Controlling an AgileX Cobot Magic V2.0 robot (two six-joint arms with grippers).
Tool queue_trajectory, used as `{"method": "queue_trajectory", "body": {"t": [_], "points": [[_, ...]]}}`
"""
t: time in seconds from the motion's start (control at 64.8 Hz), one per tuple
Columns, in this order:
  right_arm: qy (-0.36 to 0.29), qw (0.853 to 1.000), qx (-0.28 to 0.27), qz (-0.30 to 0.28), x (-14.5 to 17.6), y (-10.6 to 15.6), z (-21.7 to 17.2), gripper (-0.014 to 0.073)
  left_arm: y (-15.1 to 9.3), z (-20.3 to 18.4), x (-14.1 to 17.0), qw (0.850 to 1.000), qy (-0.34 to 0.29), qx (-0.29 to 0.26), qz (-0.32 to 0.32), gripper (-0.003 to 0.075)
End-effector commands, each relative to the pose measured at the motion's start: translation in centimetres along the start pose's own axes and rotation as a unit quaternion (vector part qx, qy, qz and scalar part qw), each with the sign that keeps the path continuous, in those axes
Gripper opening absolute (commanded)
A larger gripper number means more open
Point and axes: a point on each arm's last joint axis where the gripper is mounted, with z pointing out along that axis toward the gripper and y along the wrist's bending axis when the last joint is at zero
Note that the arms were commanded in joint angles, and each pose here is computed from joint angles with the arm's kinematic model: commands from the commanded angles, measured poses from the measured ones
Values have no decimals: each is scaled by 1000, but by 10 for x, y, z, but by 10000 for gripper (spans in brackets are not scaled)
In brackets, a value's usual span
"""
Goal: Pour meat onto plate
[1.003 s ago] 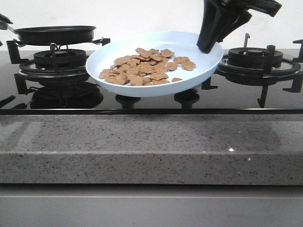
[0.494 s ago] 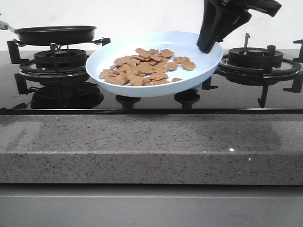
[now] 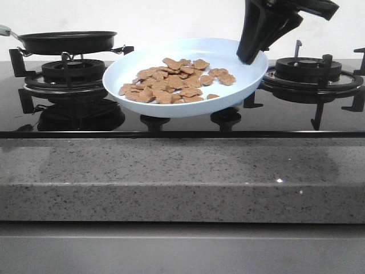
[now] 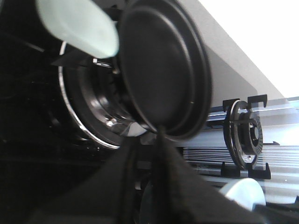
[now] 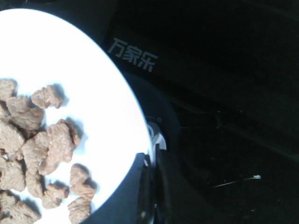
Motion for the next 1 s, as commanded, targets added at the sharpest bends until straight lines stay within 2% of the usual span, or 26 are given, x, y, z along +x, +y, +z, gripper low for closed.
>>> {"method": "queue_trajectory", "body": {"t": [0.0, 0.093, 0.262, 0.37, 0.555, 0.648, 0.787, 0.987], "points": [[-54, 998, -11, -4, -8, 7, -27, -69, -35, -21, 5, 999, -32, 32, 24, -20], [-54, 998, -11, -4, -8, 7, -27, -69, -47, -28, 17, 998, -40, 28, 47, -20], [-54, 998, -11, -4, -8, 7, -27, -69, -67, -41, 52, 985, -86, -52, 137, -20], [-54, 998, -11, -4, -8, 7, -27, -69, -80, -53, 82, 959, -125, -121, 225, -20], [-54, 998, -11, -4, -8, 7, -27, -69, -101, -72, 131, 915, -192, -142, 324, -20], [-54, 998, -11, -4, -8, 7, -27, -69, -99, -78, 158, 895, -213, -147, 364, -20], [-55, 998, -11, -4, -8, 7, -27, -69, -82, -84, 192, 862, -229, -172, 418, -20], [-66, 998, -10, -3, -10, 7, -25, -69, -61, -93, 226, 838, -287, -172, 431, -20]]}}
